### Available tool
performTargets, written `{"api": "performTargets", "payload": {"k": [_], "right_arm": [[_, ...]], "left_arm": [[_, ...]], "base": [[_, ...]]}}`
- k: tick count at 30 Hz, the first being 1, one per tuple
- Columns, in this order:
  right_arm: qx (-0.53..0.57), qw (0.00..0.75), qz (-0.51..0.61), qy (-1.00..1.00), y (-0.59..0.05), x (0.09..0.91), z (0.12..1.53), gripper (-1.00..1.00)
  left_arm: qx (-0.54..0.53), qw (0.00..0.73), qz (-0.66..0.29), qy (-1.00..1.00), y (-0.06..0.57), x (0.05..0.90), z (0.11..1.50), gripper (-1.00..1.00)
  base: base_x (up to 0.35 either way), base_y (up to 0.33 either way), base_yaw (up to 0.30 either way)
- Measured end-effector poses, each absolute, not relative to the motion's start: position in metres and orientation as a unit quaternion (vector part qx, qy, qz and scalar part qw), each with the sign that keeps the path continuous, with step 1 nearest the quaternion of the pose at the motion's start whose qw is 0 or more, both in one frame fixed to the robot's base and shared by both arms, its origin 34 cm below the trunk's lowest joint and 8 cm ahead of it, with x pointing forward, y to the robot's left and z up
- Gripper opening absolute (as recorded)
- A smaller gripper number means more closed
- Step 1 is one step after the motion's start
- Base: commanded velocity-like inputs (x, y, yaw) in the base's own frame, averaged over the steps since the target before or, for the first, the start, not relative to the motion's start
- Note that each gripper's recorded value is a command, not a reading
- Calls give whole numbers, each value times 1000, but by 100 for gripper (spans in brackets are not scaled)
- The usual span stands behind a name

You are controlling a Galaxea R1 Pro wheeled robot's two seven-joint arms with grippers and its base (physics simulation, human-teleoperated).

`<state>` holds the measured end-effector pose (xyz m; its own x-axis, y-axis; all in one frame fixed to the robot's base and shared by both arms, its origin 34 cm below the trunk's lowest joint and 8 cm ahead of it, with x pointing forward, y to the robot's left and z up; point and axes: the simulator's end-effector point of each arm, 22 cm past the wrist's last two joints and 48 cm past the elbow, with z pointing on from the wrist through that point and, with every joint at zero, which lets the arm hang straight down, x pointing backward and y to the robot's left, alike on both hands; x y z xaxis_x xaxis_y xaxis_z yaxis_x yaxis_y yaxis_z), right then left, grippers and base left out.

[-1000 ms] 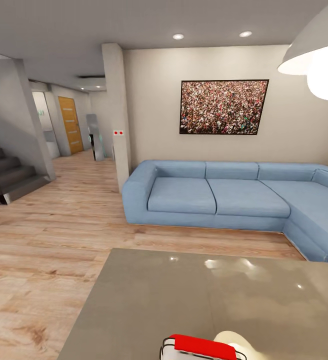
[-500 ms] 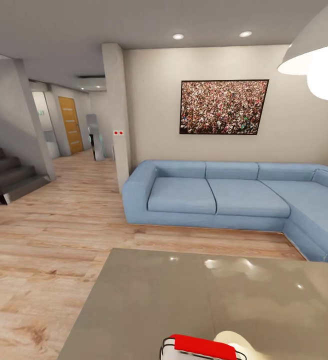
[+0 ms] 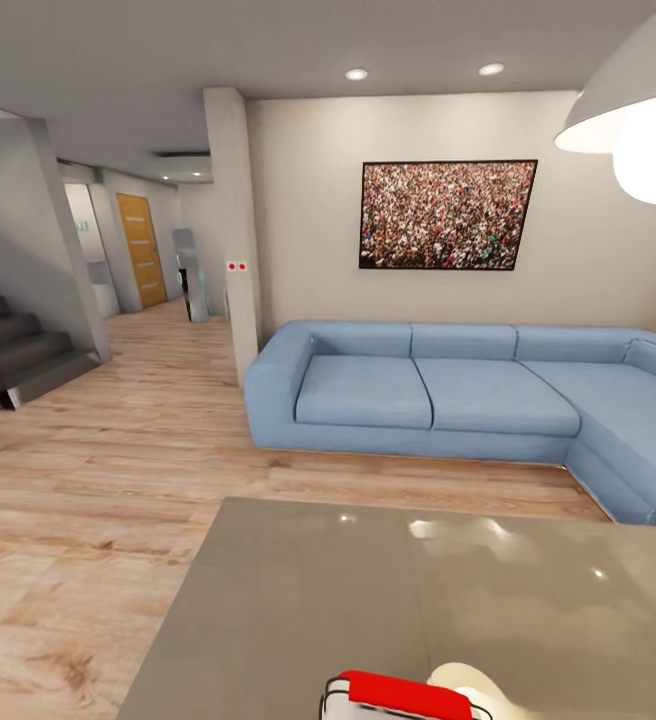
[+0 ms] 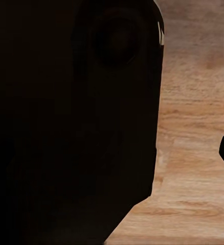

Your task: Turn on the radio receiver that's on the table in the living room.

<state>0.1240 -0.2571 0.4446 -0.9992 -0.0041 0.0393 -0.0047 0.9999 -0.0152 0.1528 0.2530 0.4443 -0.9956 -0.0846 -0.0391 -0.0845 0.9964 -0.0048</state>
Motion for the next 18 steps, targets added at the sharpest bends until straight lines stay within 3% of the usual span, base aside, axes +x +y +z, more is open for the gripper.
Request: {"api": "performTargets", "payload": {"k": [18], "right_arm": [[0,19,7,-1000,-256,125,474,100]], "left_arm": [[-42,19,-2,999,253,152,474,100]], "base": [[0,0,-14]]}}
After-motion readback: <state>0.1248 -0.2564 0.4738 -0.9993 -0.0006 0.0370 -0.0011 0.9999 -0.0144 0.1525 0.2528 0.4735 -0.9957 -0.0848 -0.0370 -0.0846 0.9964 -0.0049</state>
